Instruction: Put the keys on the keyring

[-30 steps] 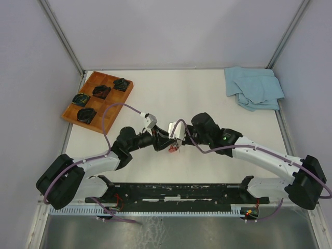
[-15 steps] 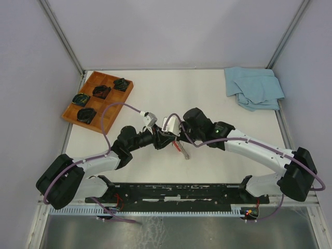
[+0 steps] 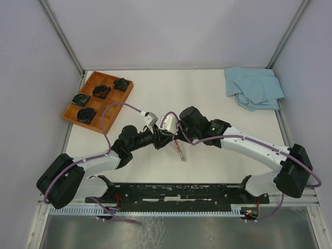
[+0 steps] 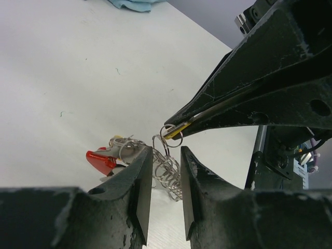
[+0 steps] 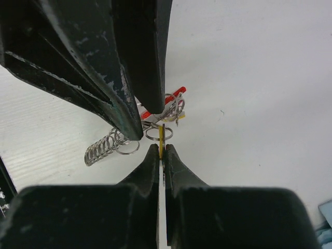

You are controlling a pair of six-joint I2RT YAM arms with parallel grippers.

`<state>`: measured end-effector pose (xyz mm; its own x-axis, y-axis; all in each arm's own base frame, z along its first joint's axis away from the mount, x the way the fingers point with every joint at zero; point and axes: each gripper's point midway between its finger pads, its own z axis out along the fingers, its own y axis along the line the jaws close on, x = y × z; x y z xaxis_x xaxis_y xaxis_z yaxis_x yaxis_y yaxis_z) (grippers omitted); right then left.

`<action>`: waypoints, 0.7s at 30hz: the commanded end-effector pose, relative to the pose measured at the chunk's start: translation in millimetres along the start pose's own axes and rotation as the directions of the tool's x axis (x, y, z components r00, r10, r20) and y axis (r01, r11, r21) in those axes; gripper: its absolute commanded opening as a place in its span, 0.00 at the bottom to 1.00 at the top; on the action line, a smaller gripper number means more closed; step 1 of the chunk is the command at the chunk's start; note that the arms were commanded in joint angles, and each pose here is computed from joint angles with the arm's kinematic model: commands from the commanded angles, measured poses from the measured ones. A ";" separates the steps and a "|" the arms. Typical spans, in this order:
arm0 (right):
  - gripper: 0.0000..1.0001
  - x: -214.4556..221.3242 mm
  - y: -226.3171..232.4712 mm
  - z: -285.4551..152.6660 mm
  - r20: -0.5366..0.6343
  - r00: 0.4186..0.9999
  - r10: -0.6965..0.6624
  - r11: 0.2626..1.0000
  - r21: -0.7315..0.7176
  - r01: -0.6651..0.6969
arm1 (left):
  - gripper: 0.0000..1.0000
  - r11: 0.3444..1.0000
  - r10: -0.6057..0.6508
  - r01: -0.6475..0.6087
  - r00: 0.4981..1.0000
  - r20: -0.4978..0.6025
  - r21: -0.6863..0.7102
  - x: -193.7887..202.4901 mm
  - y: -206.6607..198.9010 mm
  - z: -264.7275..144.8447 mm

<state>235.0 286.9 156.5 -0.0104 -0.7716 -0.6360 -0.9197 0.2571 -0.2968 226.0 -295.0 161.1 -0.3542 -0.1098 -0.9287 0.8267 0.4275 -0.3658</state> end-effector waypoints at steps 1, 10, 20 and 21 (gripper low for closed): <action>0.01 -23.7 -10.9 -6.6 0.053 0.999 0.007 0.999 0.034 -0.009 | 0.33 0.997 0.079 -0.079 0.996 0.050 -0.002 -21.6 1.3 9.4; 0.01 -26.7 -8.4 -8.5 0.057 0.998 0.005 1.000 0.020 -0.006 | 0.26 0.996 0.094 -0.095 0.995 0.035 0.000 -19.6 3.7 14.0; 0.01 -28.3 -3.2 -12.6 0.055 0.998 0.009 1.000 0.004 -0.009 | 0.14 0.990 0.125 -0.124 0.992 0.008 -0.069 -14.3 17.1 12.9; 0.01 -28.3 -3.1 -13.5 0.056 0.998 0.010 1.000 0.003 -0.010 | 0.14 0.989 0.131 -0.130 0.991 0.009 -0.075 -14.5 18.0 12.1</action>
<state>230.0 287.7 156.5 -0.0192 -0.7823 -0.6226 -0.9269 0.2473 -0.2822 235.8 -297.3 150.6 -0.3409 -0.0598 -0.9382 0.8235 0.4625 -0.3287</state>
